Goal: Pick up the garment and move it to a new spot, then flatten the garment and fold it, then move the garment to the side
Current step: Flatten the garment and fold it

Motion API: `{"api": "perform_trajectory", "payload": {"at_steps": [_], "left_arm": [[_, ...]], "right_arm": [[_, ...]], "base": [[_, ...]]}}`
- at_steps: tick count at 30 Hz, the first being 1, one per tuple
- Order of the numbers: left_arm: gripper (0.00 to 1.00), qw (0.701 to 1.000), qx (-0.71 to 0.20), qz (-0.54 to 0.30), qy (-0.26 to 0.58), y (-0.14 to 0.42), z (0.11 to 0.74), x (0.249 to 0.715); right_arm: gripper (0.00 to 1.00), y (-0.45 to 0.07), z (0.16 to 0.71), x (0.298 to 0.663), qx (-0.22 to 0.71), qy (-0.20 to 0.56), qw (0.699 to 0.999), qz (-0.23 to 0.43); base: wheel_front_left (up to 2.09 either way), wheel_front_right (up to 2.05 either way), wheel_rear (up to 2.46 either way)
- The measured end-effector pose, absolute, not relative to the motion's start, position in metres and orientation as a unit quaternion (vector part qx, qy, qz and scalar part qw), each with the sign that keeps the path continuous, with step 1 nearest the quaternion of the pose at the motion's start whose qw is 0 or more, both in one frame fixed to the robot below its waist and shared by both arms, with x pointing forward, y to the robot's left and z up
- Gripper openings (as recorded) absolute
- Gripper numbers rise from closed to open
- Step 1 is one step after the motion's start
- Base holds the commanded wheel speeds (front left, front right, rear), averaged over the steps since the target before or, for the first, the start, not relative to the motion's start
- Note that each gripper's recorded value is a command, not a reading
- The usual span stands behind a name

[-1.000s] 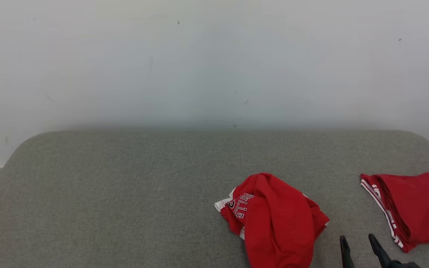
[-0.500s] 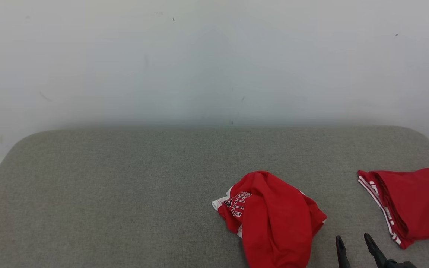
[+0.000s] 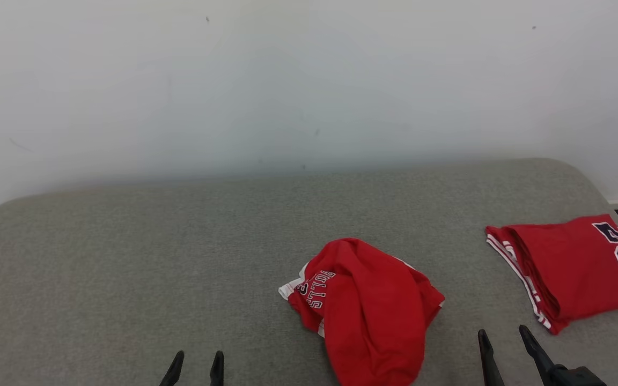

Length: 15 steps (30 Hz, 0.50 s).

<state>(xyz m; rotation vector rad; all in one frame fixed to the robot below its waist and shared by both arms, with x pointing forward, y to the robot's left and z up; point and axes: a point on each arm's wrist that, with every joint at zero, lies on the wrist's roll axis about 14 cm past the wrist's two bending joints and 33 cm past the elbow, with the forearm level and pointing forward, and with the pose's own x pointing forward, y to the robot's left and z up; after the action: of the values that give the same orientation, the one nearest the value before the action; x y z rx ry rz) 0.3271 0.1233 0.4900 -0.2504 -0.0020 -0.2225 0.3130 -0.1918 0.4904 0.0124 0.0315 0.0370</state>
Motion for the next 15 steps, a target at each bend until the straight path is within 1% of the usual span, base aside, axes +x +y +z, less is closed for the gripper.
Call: {"api": "perform_trajectory", "payload": {"at_steps": [9,13,15], "left_arm": [[1.0,0.955,-0.131,-0.263,0.039,0.022,0.491,0.35],[1.0,0.942,-0.127,-0.301,0.071,-0.008,0.483,0.36],[1.0,0.941,-0.129,-0.298,0.093,-0.014,0.475,0.368]], "right_arm": [[1.0,-0.224,0.484,0.294,0.008,0.027,0.999,-0.038],[1.0,-0.238,0.484,0.288,0.008,0.028,0.998,-0.064],[1.0,-0.245,0.481,0.282,0.009,0.032,0.996,-0.078]], "base": [[0.0,0.0,0.0],[0.0,0.0,0.0],[0.0,0.0,0.0]]}}
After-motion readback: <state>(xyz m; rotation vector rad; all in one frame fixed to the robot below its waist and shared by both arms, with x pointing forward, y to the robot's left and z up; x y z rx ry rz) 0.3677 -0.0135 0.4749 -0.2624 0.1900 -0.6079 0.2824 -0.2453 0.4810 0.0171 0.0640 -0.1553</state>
